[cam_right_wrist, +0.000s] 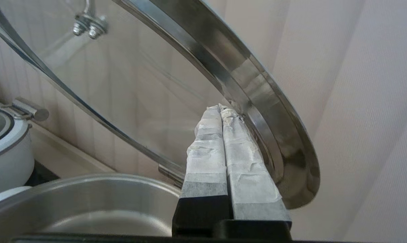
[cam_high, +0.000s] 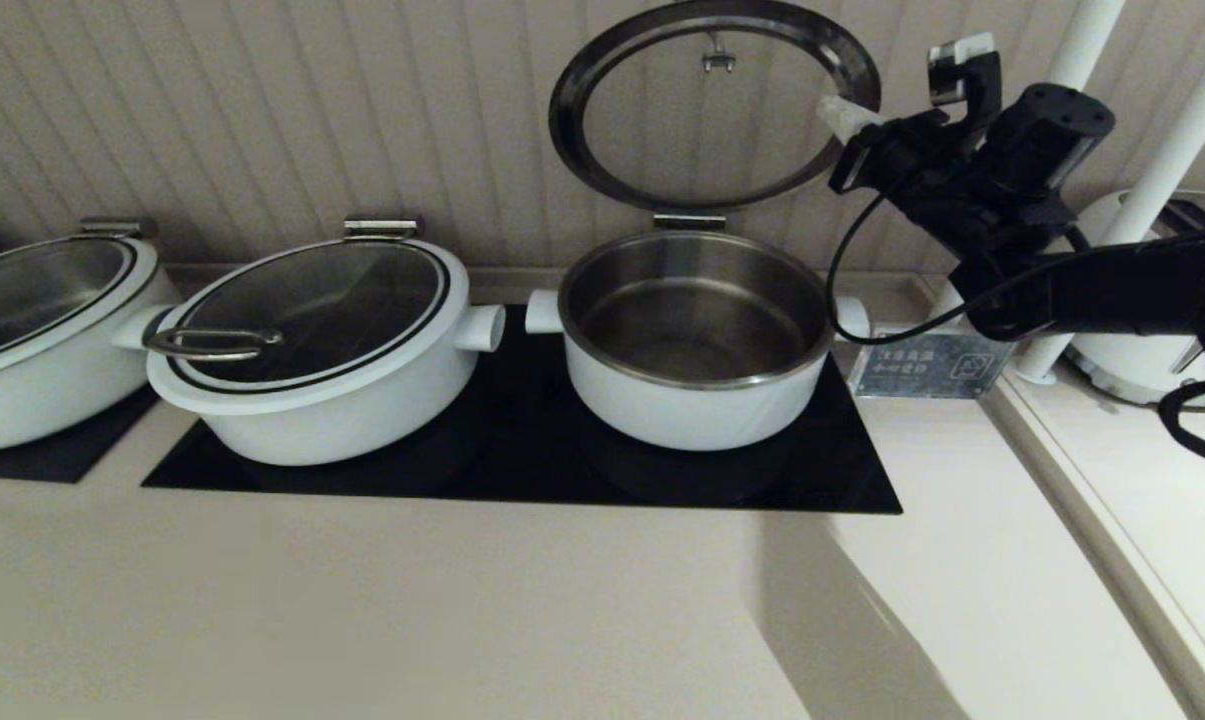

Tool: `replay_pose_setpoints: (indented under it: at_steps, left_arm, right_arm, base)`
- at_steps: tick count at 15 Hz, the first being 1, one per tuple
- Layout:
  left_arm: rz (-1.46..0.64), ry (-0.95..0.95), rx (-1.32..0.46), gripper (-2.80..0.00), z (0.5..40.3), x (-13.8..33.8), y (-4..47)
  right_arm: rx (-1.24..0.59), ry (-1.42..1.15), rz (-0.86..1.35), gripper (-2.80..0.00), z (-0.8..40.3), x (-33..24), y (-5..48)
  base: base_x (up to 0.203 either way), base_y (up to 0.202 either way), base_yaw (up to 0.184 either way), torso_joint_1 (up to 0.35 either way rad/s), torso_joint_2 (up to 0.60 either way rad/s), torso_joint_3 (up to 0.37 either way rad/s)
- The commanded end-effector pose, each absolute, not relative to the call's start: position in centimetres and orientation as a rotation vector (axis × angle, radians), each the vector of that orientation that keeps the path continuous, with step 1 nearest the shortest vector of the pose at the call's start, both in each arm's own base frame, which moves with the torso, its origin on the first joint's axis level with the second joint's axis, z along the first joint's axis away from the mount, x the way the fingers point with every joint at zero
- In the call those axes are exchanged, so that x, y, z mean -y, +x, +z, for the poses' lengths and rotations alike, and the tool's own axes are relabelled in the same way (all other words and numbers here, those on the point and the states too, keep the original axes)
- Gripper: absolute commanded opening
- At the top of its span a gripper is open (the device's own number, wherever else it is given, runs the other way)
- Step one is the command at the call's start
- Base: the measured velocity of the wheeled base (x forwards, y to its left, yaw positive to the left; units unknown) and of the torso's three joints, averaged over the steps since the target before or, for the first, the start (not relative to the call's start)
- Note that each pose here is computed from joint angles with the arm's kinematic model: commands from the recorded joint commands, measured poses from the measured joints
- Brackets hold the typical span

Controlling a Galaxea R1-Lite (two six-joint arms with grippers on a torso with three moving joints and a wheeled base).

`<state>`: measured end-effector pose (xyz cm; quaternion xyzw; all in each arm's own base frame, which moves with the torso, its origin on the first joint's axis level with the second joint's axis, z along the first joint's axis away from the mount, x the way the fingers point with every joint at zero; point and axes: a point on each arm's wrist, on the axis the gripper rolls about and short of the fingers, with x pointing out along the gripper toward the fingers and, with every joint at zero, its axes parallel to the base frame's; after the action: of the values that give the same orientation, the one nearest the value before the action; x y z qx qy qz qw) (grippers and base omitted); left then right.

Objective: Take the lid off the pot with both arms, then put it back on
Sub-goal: Open the pot lid completely

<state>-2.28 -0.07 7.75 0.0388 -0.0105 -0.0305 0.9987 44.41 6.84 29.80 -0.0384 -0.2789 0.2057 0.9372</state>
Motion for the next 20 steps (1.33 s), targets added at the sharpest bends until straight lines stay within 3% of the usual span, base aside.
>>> replay_pose_setpoints:
  at_steps: [1, 12, 20]
  left_arm:
    - [-0.062, 0.079, 0.021, -2.80, 7.8, 0.1, -2.3]
    - [-0.062, 0.078, 0.018, -2.80, 7.7, 0.1, -2.3]
    - [-0.061, 0.078, 0.018, -2.80, 7.7, 0.1, -2.3]
  right_arm:
    - [0.582, -0.080, 0.424, -2.80, 29.9, -6.9, 44.3]
    - [0.655, -0.080, 0.483, -2.80, 29.0, -8.2, 43.8]
    - [0.552, -0.074, 0.484, -2.80, 30.0, -7.6, 42.9]
  base:
    - [0.000, 0.000, 0.000, 0.000, 0.00, 0.000]
    - [0.000, 0.000, 0.000, 0.000, 0.00, 0.000]
    - [0.000, 0.000, 0.000, 0.000, 0.00, 0.000]
